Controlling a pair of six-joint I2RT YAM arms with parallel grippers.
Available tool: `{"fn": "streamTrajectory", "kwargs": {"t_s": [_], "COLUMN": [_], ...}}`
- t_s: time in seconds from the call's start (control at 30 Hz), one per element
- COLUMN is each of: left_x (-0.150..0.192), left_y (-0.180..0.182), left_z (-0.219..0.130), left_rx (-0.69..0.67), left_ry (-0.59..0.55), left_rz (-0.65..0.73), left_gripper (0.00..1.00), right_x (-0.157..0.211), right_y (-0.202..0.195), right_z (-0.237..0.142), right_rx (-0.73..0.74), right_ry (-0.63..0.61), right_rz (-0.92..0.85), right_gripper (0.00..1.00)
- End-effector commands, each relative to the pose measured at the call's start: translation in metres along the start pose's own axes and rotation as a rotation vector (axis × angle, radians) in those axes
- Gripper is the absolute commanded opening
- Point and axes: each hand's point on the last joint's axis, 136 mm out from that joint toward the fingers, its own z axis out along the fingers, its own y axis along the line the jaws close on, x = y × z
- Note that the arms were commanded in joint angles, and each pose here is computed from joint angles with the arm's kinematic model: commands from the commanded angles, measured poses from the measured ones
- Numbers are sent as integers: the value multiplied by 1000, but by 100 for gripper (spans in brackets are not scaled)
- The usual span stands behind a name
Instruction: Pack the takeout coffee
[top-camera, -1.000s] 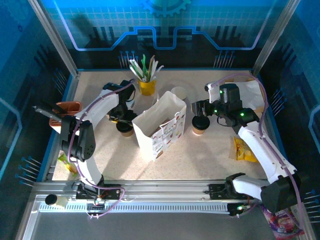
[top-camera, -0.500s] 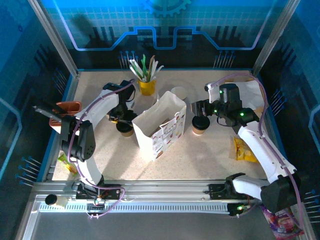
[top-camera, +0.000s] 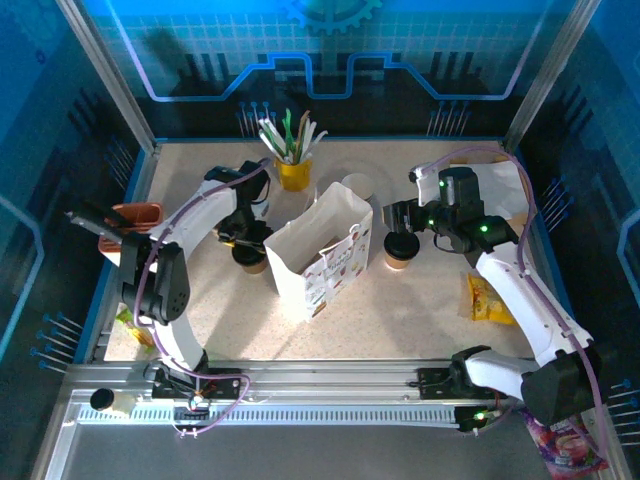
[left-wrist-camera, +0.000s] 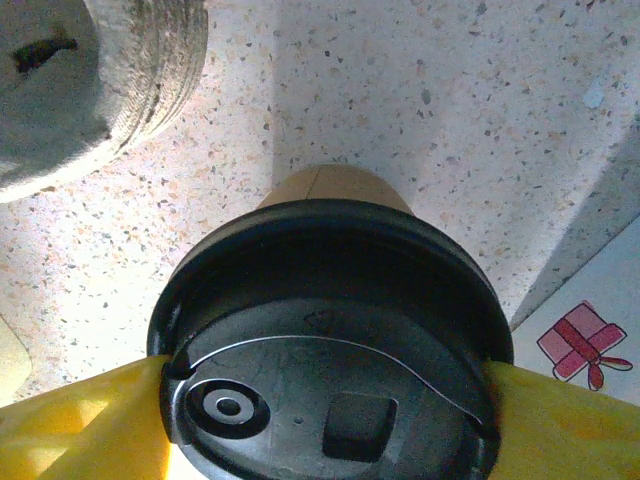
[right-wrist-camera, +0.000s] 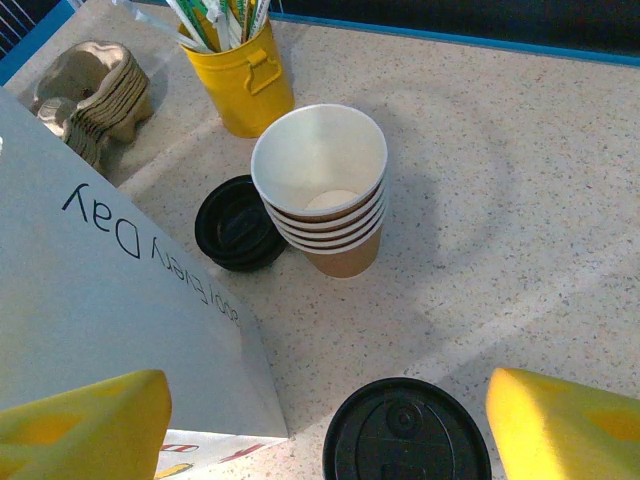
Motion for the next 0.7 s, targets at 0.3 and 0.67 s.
{"fn": "streamTrajectory", "kwargs": {"t_s": [0.3, 0.67], "left_x": [9, 12], "left_y": [25, 31], "left_z": [-60, -177], "left_rx": [34, 59], "left_ry": [-208, -521], "left_rz": [-81, -92], "left_gripper": [66, 64], "right_x": [-4, -34], "right_y": [6, 21], "right_z": [-1, -16], "right_rx": [-49, -74], "right_ry": [-10, -33], "right_rz": [32, 12], "right_gripper": [83, 83]}}
